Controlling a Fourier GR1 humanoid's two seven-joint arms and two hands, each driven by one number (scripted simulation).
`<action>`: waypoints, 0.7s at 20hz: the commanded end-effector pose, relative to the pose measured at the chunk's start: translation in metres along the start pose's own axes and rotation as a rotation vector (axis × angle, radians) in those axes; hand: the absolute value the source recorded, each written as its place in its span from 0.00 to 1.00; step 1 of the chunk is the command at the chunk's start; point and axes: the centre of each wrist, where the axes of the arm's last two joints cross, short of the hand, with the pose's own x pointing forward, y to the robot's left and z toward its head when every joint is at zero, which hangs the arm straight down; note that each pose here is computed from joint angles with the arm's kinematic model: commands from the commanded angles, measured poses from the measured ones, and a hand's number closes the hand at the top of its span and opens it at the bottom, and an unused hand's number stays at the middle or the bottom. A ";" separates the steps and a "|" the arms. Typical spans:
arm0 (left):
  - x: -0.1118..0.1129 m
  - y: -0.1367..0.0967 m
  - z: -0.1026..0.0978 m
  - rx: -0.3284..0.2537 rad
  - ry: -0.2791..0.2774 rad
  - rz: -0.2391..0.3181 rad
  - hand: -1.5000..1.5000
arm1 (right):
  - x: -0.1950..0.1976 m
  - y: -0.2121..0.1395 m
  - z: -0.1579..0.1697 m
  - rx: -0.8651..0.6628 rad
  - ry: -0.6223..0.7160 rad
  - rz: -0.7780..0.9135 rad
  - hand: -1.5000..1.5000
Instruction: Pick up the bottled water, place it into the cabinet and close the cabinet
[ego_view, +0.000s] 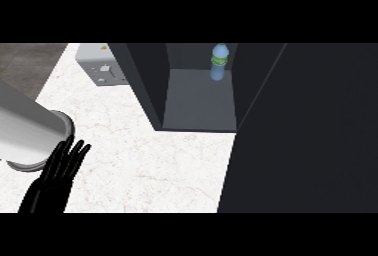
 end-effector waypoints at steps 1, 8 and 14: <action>0.019 0.015 0.013 -0.016 -0.014 -0.034 0.00 | 0.035 0.051 -0.003 0.046 -0.051 0.205 1.00; 0.045 0.026 0.008 -0.037 -0.012 -0.022 0.00 | 0.022 0.059 -0.051 0.159 -0.037 0.168 1.00; 0.062 0.027 0.015 -0.064 -0.012 -0.012 0.00 | 0.007 0.080 -0.095 0.157 -0.014 0.122 1.00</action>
